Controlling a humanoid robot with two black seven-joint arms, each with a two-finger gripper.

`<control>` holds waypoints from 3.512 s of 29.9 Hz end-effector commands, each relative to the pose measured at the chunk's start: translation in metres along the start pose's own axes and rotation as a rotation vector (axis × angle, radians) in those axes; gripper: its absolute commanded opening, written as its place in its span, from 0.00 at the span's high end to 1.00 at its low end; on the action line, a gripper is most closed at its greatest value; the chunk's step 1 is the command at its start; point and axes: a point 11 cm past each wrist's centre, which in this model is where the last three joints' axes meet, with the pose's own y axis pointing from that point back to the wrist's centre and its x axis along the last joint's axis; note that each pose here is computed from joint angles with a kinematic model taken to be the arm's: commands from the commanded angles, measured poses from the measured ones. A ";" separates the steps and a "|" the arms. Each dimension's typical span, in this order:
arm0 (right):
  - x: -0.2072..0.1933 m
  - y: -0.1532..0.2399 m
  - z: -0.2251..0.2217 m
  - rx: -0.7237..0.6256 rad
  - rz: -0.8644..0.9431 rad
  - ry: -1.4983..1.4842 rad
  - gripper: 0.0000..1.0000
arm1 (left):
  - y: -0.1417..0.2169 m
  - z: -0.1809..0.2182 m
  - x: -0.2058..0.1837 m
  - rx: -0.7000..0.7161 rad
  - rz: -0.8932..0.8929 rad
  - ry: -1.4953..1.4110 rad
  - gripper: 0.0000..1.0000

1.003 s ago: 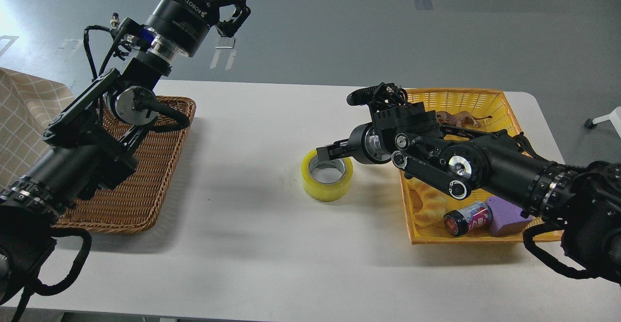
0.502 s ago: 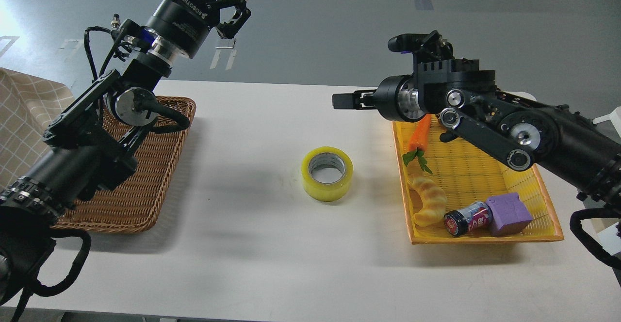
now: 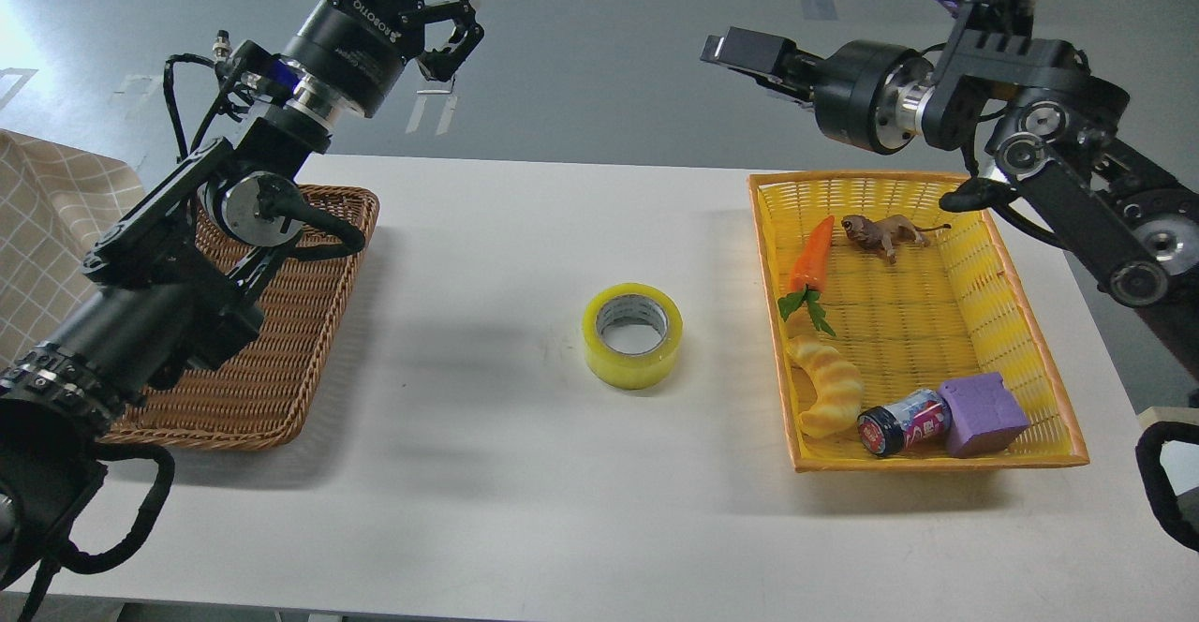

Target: Place and transfer tape with both arms

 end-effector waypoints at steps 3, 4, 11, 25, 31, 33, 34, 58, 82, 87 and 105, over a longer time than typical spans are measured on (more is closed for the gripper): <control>0.033 0.029 0.014 0.139 0.141 -0.269 0.00 | 0.000 0.006 0.003 -0.005 0.003 -0.013 0.02; 0.041 0.034 0.016 0.164 0.167 -0.321 0.00 | 0.000 0.005 0.002 -0.004 0.002 -0.012 0.02; 0.068 0.073 0.046 0.283 0.316 -0.600 0.00 | -0.001 0.005 0.001 0.000 -0.003 -0.014 0.02; 0.087 0.095 0.075 0.592 0.378 -1.172 0.00 | -0.001 0.007 0.000 -0.001 -0.008 -0.017 0.02; 0.090 0.088 0.066 0.690 0.349 -1.298 0.00 | -0.001 0.011 0.001 -0.005 -0.007 -0.026 0.02; 0.089 0.087 0.064 0.710 0.339 -1.326 0.00 | 0.001 0.014 0.004 0.001 -0.002 -0.037 0.02; 0.087 0.085 0.063 0.720 0.332 -1.339 0.00 | 0.002 0.014 0.005 0.003 0.000 -0.038 0.02; 0.032 0.059 0.077 0.716 0.260 -1.533 0.00 | 0.008 0.020 0.012 0.021 0.007 -0.077 0.02; 0.027 0.066 0.087 0.697 0.277 -1.534 0.00 | -0.006 0.021 -0.036 0.133 -0.180 -0.532 0.02; 0.024 0.067 0.091 0.687 0.282 -1.539 0.00 | -0.016 0.016 -0.062 0.140 -0.252 -0.779 0.02; -0.002 0.088 0.136 0.571 0.342 -1.569 0.00 | -0.009 -0.081 -0.111 0.346 -0.756 -1.537 0.02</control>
